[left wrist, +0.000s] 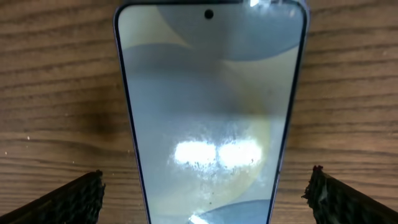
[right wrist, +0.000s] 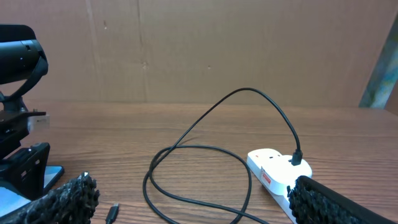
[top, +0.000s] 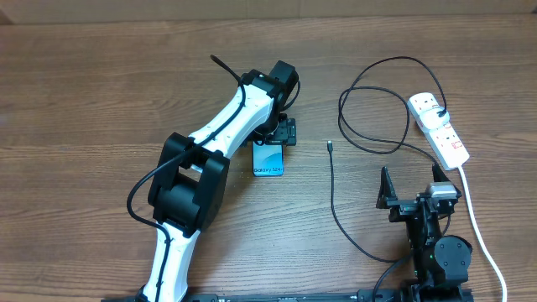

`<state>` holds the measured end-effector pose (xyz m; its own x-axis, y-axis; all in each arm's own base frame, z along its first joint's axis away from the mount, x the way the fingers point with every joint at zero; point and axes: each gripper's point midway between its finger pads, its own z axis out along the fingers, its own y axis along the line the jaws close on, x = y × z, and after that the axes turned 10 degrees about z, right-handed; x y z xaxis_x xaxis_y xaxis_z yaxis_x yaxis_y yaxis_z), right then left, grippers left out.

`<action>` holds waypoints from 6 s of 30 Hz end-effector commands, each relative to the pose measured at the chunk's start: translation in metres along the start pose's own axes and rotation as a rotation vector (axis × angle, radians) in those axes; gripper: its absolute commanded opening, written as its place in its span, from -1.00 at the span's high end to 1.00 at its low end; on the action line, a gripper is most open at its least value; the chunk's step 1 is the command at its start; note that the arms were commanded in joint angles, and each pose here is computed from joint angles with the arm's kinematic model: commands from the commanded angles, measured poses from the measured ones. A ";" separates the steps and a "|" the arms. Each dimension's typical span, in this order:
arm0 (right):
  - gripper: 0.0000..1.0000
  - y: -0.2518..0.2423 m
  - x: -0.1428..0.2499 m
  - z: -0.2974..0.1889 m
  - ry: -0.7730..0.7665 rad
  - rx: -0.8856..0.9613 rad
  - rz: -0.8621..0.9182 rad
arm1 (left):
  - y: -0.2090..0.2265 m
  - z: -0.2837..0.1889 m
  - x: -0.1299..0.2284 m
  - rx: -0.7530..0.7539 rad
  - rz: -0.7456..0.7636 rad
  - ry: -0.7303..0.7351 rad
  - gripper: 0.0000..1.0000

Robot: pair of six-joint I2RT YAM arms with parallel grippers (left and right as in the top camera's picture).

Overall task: Plug charger to phone and switch on socket
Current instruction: 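Close the left gripper on the phone's lower end, then lift the phone with the left gripper and hold it upright mid-table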

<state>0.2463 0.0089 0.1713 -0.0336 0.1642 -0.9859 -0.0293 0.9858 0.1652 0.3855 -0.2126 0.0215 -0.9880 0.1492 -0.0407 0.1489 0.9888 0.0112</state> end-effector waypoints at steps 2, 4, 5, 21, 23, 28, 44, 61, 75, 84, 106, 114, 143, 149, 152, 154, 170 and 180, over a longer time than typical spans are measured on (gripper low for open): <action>-1.00 0.000 0.001 0.000 -0.005 -0.003 -0.001 | 0.002 0.008 0.001 -0.021 0.031 0.001 -1.00; -1.00 0.000 0.001 0.000 -0.005 -0.003 -0.001 | 0.002 0.008 0.000 -0.020 0.035 -0.001 -1.00; -1.00 0.000 0.001 0.000 -0.005 -0.003 -0.001 | 0.001 0.008 0.000 -0.020 0.035 -0.002 -1.00; -1.00 0.000 0.001 0.000 -0.005 -0.003 -0.001 | 0.005 0.024 0.008 -0.028 0.032 0.010 -0.99; -1.00 0.000 0.001 0.000 -0.005 -0.003 -0.001 | 0.004 0.024 0.008 -0.019 0.027 0.012 -1.00; -1.00 0.000 0.001 0.000 -0.005 -0.003 -0.001 | 0.003 0.024 0.008 0.007 -0.023 0.021 -1.00; -1.00 0.000 0.001 0.000 -0.005 -0.003 -0.001 | 0.006 0.055 0.029 0.021 -0.026 0.060 -0.99; -1.00 0.000 0.001 0.000 -0.005 -0.003 -0.001 | 0.011 0.055 0.032 -0.004 -0.025 0.068 -0.79; -1.00 0.000 0.001 0.000 -0.005 -0.003 -0.001 | 0.013 0.054 0.032 -0.013 -0.025 0.072 -0.59; -0.99 0.000 0.001 0.000 -0.005 -0.003 -0.001 | 0.012 0.052 0.031 -0.012 -0.024 0.069 -0.50; -1.00 0.000 0.001 0.000 -0.005 -0.003 -0.001 | 0.009 0.015 0.008 -0.022 -0.025 0.033 -0.47; -1.00 0.000 0.001 0.000 -0.005 -0.003 -0.001 | 0.011 0.015 0.012 -0.028 -0.025 0.049 -0.48; -1.00 0.000 0.001 0.000 -0.005 -0.003 -0.001 | 0.003 -0.024 0.012 0.118 -0.078 0.127 -0.46; -1.00 0.000 0.001 0.000 -0.005 -0.003 -0.001 | -0.006 -0.033 0.017 0.265 -0.123 0.194 -0.47; -1.00 0.000 0.001 0.000 -0.005 -0.003 -0.001 | -0.011 -0.038 0.017 0.344 -0.148 0.220 -0.48; -1.00 0.000 0.001 0.000 -0.005 -0.003 -0.001 | -0.016 -0.042 0.017 0.403 -0.163 0.236 -0.47; -1.00 0.000 0.001 0.000 -0.005 -0.003 -0.001 | -0.038 -0.102 0.001 0.950 -0.291 0.341 -0.48; -1.00 0.000 0.001 0.000 -0.005 -0.003 -0.001 | -0.032 -0.141 -0.013 1.205 -0.379 0.384 -0.46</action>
<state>0.2463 0.0089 0.1714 -0.0333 0.1638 -0.9859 -0.0294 0.9859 0.1648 0.3801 -0.2408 0.1353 -0.9137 0.0268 0.4056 -0.3353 0.5143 -0.7894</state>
